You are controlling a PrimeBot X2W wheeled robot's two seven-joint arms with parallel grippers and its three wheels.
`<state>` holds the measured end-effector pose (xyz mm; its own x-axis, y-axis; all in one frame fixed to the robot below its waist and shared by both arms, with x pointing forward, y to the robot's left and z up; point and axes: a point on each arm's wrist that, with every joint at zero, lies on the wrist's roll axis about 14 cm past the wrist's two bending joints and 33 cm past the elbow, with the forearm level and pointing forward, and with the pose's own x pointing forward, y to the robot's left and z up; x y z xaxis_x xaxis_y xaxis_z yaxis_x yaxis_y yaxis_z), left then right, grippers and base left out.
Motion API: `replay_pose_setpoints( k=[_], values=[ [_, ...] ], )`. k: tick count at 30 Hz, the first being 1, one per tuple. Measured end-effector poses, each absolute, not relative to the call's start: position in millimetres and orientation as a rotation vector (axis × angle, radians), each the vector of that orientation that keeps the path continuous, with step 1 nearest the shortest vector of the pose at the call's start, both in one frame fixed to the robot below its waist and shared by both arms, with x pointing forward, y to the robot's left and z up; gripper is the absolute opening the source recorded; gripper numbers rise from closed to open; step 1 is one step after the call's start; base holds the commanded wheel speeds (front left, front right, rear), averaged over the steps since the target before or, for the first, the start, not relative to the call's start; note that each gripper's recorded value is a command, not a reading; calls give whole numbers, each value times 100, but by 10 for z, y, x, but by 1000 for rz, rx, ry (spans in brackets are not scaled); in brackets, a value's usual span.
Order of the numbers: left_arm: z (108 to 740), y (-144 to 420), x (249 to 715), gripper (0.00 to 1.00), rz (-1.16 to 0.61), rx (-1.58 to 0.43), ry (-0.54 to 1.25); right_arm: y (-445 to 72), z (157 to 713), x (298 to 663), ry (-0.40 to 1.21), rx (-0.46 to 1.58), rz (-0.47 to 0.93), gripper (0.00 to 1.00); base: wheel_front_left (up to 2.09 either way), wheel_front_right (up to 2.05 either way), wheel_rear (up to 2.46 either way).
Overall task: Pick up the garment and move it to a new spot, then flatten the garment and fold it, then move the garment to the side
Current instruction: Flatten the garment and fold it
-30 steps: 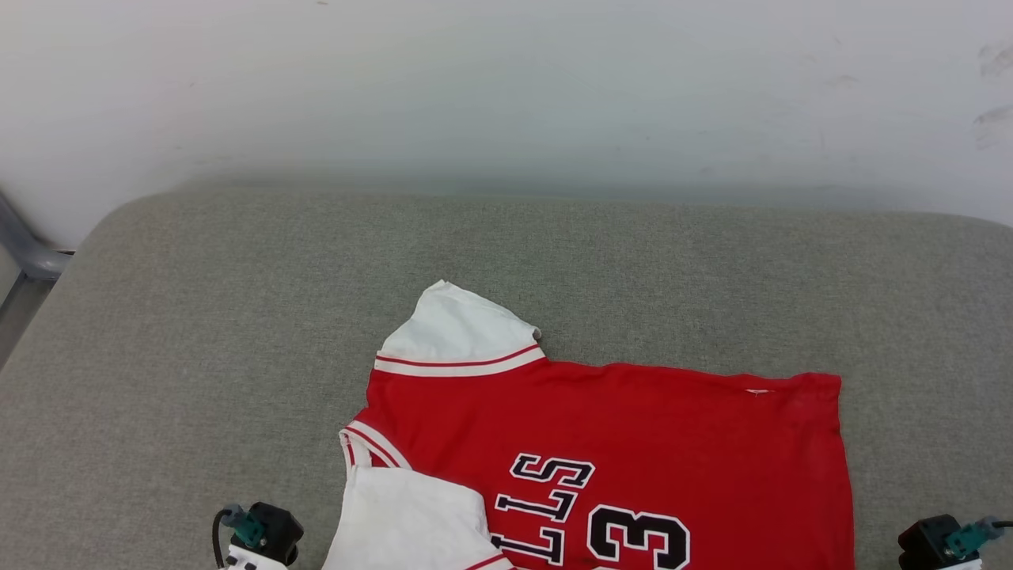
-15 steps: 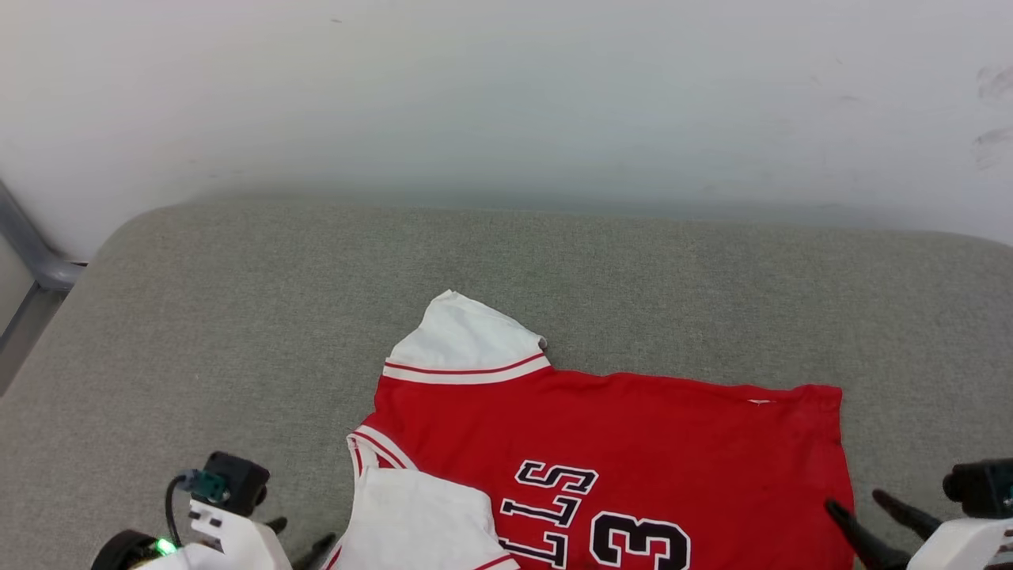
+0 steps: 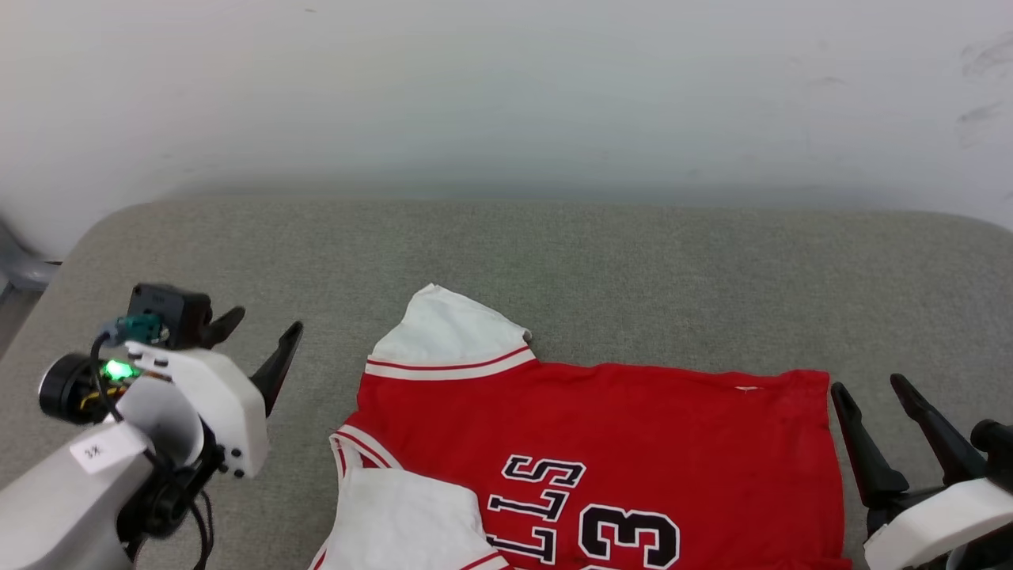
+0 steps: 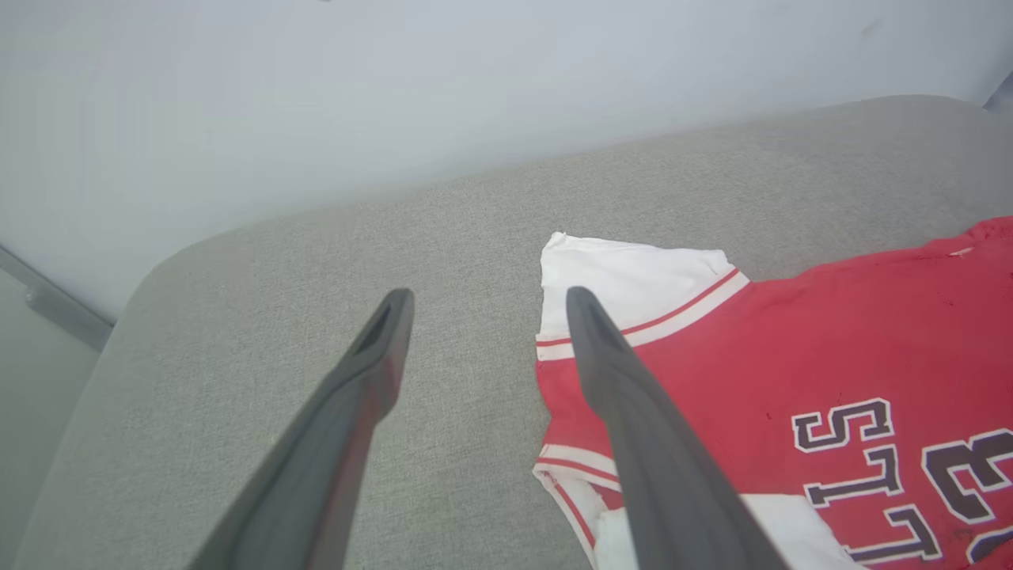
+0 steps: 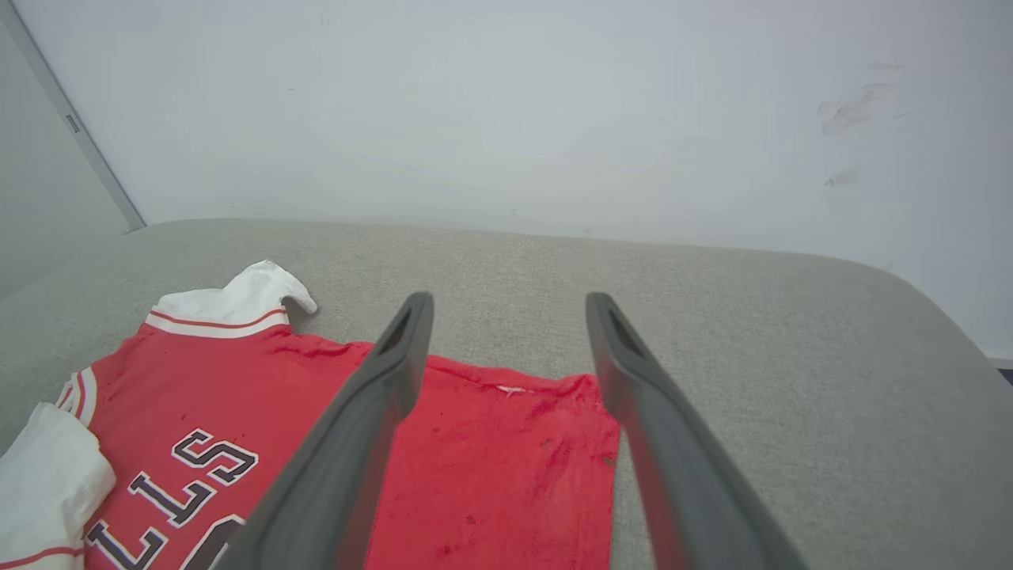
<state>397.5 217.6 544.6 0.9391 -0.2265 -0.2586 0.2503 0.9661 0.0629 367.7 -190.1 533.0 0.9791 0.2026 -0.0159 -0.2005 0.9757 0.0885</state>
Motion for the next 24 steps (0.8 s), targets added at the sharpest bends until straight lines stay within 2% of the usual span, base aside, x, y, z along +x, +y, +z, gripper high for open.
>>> replay_pose_setpoints(
  k=[8, 16, 24],
  values=[
    [5593, 1903, 4636, 100, -343, 123, 289, -1841, 5348, 3810, 8, 88, 195, 100, 0, 0, 0],
    [5150, 1719, 5173, 100, -418, 108, 606, -1881, 5162, 4024, 49, 92, 172, 100, 0, 0, 0],
    [4616, 1524, 5416, 100, -472, 162, 905, -1962, 4923, 4183, 100, 87, 148, 100, 0, 0, 0]
  ],
)
